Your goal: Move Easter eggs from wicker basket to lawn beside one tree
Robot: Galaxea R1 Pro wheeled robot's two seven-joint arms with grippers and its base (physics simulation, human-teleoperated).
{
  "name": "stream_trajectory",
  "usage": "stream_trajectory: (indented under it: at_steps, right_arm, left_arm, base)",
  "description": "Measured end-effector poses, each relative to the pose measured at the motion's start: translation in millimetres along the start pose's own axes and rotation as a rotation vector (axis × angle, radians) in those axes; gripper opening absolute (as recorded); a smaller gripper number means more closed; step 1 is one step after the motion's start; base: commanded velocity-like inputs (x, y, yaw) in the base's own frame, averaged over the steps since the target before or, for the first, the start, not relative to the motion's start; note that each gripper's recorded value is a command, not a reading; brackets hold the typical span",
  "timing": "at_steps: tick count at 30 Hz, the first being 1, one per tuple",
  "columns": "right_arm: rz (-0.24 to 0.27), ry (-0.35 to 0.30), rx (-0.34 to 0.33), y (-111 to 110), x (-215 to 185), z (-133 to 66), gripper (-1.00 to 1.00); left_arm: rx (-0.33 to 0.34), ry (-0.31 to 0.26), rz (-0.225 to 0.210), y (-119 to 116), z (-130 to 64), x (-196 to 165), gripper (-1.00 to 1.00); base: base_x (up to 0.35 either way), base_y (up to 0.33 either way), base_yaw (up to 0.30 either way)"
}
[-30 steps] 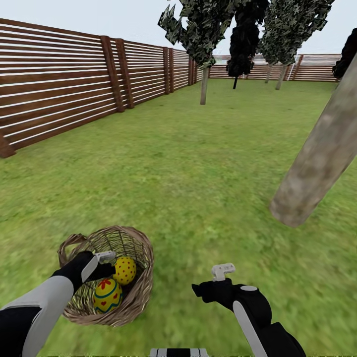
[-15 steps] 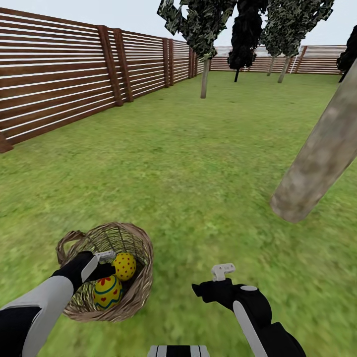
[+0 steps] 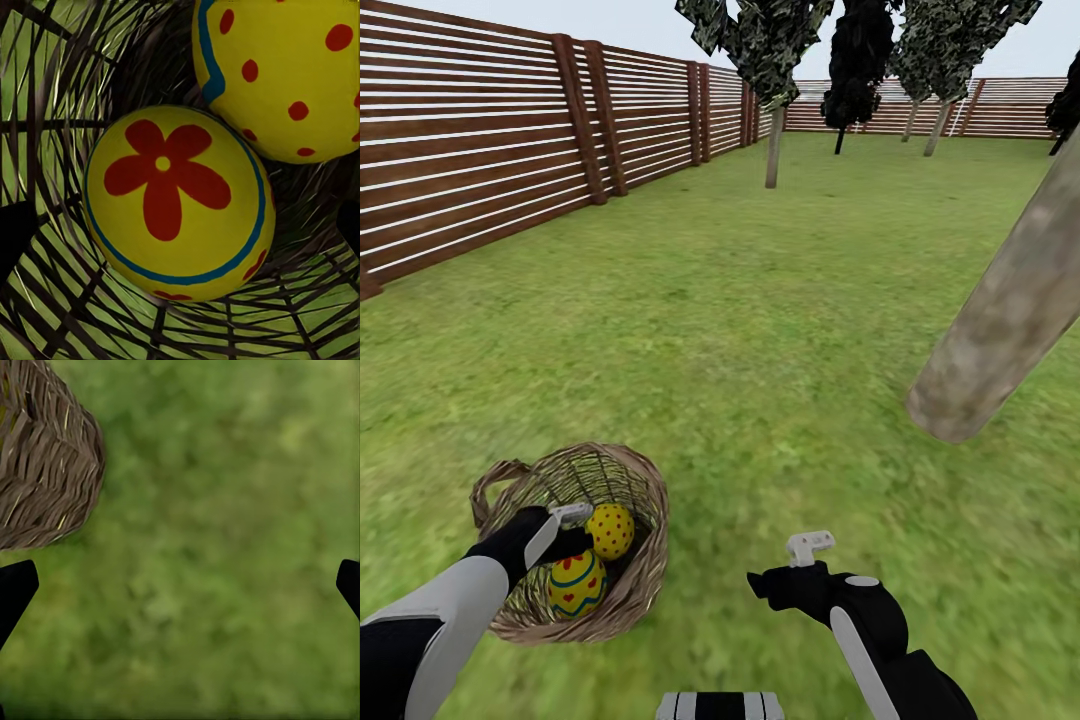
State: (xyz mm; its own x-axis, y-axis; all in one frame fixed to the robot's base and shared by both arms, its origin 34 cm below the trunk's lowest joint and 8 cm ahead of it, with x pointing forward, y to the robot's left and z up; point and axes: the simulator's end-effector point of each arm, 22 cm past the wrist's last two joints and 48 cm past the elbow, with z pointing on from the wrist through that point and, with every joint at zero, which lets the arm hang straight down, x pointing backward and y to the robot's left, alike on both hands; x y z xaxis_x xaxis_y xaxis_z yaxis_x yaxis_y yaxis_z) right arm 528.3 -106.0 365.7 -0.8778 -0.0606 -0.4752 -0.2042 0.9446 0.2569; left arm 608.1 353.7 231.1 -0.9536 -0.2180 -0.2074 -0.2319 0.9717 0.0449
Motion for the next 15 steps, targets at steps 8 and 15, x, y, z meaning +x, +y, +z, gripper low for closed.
stream_trajectory:
  at_steps: [8,15]
  right_arm:
    - [0.000,0.000,0.000,0.1,0.0,0.0,1.00]
    - [0.009,0.023,-0.002,-2.3,8.6,8.2,1.00]
  left_arm:
    - [0.000,-0.018,-0.001,-0.1,0.0,-3.8,1.00]
    - [-0.005,-0.005,0.000,0.7,11.8,3.0,1.00]
  base:
    - [0.000,0.000,0.000]
    - [0.000,0.000,0.000]
